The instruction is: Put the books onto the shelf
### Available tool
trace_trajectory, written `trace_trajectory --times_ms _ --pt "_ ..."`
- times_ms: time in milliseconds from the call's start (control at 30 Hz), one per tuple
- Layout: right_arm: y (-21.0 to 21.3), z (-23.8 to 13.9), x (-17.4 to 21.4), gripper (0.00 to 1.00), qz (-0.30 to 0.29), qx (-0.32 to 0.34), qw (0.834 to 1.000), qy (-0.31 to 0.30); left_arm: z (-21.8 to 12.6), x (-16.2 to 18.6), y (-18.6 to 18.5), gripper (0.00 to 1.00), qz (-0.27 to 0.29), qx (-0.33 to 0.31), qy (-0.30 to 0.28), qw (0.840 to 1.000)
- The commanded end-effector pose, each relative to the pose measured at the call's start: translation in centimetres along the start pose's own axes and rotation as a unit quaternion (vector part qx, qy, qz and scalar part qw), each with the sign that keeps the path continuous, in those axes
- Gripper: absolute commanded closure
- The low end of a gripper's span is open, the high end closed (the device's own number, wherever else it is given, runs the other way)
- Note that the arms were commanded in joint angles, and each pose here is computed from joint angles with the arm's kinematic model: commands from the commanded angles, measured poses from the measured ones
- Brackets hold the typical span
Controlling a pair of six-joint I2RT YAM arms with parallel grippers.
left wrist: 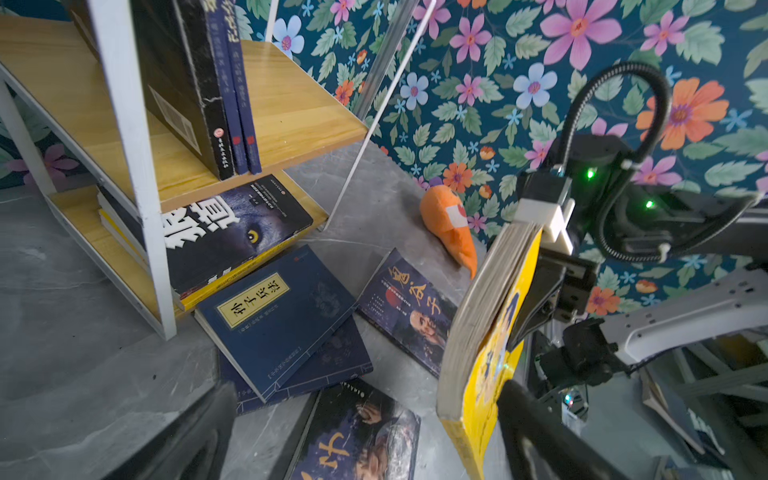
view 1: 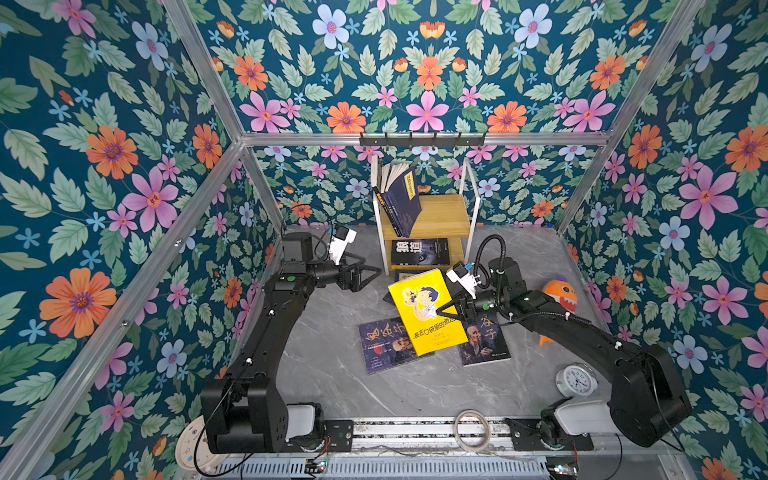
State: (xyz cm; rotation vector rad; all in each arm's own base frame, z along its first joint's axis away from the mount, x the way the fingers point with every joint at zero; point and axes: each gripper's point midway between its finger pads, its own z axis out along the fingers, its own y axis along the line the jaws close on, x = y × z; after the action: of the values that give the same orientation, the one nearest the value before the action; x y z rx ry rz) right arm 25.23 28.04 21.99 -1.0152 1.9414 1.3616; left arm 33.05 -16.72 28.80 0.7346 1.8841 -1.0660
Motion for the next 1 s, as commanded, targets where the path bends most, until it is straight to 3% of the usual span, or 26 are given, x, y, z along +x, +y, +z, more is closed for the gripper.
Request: trace_trajectory --times_ms 0,300,500,700,833,967 --pt "0.8 -0.3 1.1 1.00 -0.035 -0.008 0.998 0.045 -0.3 1.2 -0.4 0.00 0.046 0.003 0.026 0.999" --pt "2.4 0.5 0.0 1.00 -0.079 -0.027 0.988 0.128 0.5 1.9 -3.5 0.00 0.106 0.067 0.060 0.990" --pt "3.2 1.6 -0.5 1.00 -0.100 -0.047 0.980 0.165 1.2 2.8 -5.6 0.00 0.105 0.112 0.070 0.986" --pt "3.0 2.2 -1.1 1.00 -0.112 -0.047 0.978 0.169 1.4 3.3 -7.6 0.00 0.116 0.148 0.081 0.979" --pt "2.1 2.1 -0.1 1.00 -0.115 -0.029 0.975 0.189 0.7 1.8 -7.8 0.00 0.140 0.138 0.075 0.978" --pt "2.0 2.2 0.0 1.00 -0.119 -0.026 0.974 0.191 0.8 2.1 -8.1 0.00 0.129 0.151 0.073 0.977"
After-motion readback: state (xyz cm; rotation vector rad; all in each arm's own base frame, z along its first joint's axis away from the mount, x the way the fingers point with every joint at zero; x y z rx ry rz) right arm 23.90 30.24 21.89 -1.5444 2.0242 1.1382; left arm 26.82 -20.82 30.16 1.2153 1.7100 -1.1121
